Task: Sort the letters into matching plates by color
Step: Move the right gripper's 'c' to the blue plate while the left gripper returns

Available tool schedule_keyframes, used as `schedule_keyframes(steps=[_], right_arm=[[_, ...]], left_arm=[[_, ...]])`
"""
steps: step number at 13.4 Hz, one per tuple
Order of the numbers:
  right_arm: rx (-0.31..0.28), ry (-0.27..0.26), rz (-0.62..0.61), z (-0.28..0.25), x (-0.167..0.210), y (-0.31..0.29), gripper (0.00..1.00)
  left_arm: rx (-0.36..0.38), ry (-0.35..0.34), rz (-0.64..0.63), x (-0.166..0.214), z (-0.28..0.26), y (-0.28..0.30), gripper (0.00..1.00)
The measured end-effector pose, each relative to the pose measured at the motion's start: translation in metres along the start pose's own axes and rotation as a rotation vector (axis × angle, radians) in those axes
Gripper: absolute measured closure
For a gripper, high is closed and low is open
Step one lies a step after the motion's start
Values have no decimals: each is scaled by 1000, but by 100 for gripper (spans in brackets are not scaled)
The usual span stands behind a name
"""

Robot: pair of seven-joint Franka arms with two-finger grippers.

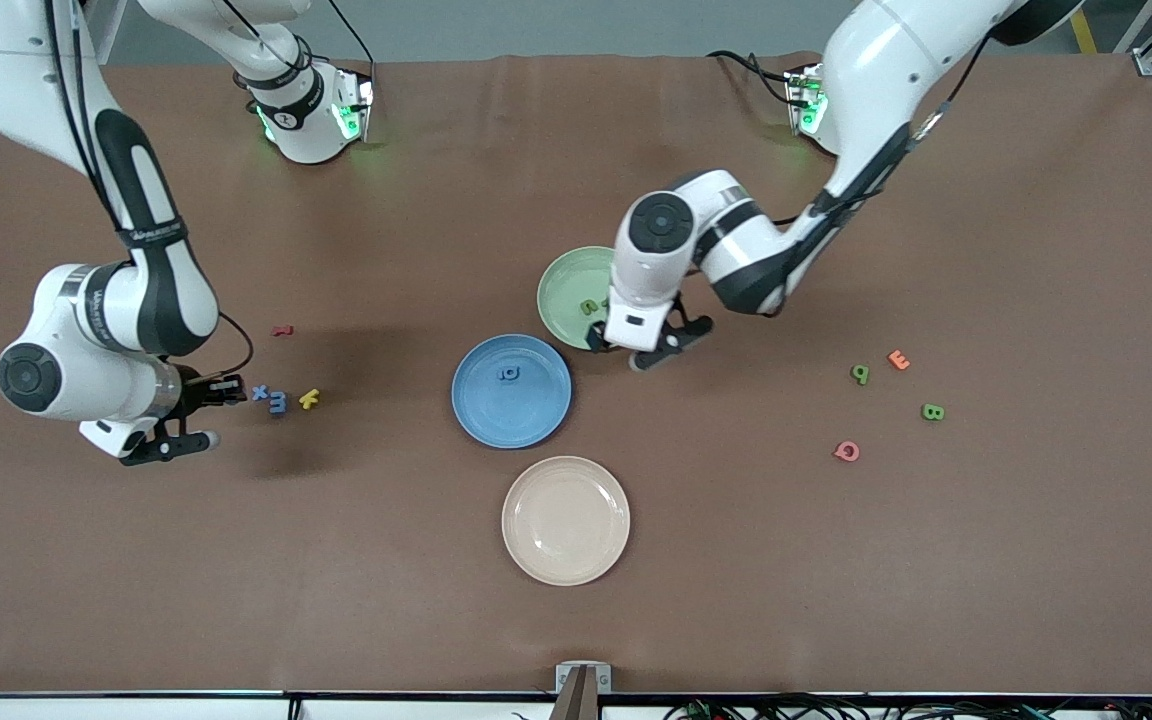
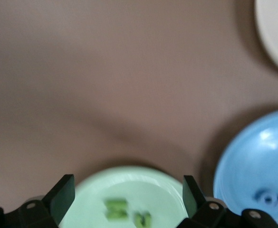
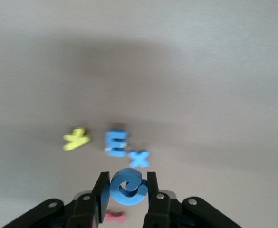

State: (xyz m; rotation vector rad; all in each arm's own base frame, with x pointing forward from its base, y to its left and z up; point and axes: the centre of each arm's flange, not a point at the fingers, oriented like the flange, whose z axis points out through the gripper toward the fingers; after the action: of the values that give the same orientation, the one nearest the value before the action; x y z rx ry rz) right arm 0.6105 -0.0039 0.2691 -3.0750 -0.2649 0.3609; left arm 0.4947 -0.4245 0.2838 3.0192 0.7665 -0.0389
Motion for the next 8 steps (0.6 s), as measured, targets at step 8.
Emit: schedule_keyframes(steps=[8], right_arm=[[-25, -2, 243, -7, -4, -215, 64]], left_arm=[[75, 44, 274, 194, -35, -141, 2]])
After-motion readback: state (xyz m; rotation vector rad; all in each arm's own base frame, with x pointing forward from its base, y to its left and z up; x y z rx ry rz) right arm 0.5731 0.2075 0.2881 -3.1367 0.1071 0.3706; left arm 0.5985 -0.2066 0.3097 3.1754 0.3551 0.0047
